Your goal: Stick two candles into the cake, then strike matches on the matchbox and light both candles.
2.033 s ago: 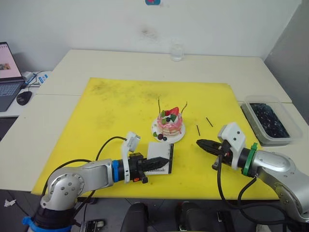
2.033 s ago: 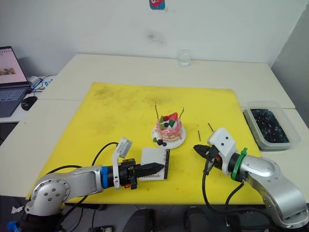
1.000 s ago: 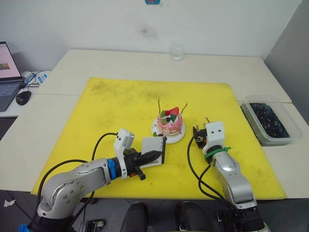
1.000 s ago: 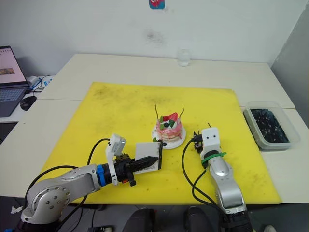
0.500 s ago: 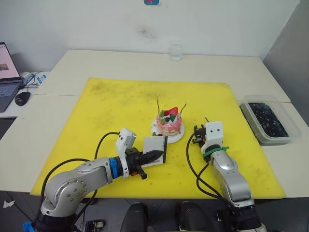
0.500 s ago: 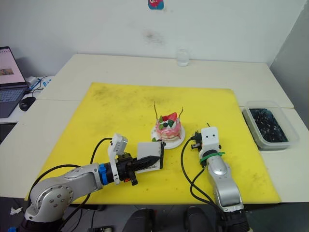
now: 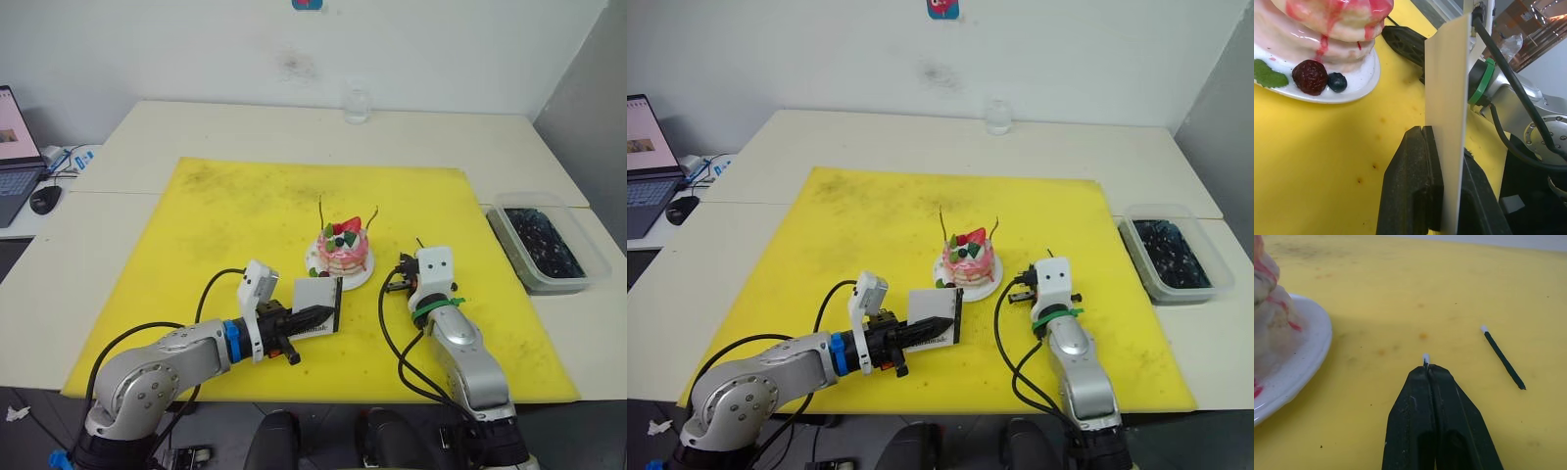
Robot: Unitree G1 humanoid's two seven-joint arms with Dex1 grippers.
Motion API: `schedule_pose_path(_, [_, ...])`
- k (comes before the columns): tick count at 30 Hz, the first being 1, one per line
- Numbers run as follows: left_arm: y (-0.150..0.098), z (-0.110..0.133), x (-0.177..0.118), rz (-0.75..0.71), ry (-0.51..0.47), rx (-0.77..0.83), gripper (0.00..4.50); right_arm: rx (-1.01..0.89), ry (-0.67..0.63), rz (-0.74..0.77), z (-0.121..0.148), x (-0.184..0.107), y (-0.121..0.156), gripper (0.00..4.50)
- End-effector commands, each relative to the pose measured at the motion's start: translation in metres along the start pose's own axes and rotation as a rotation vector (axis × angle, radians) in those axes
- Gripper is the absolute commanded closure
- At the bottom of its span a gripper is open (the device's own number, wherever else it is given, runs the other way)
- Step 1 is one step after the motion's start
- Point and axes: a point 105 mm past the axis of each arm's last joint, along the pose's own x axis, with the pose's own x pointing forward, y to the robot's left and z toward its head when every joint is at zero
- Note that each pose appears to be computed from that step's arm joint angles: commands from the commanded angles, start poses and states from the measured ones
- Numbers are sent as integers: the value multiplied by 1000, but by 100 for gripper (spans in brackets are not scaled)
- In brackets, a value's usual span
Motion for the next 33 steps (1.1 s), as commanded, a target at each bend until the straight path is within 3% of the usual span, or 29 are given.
schedule_pose_path(1, [-7, 5, 2, -28, -12, 30, 450, 11, -43, 34, 14, -8, 1, 447])
schedule_pose_path(10, [-7, 3, 3, -48, 4, 37, 450, -92, -44, 205, 25, -59, 0, 447])
schedule_pose_path(16, [-7, 3, 5, -52, 4, 38, 450, -71, -107, 201, 39, -47, 2, 447])
schedule_pose_path(19, [-7, 3, 5, -49, 3, 40, 450, -88, -107, 216, 38, -34, 9, 386])
schedule_pose_path(23, [-7, 2, 3, -45, 1, 39, 450, -105, -87, 217, 31, -16, 14, 249])
schedule_pose_path(33, [-9, -1, 0, -28, -2, 37, 450, -88, -64, 123, 16, 1, 2, 249])
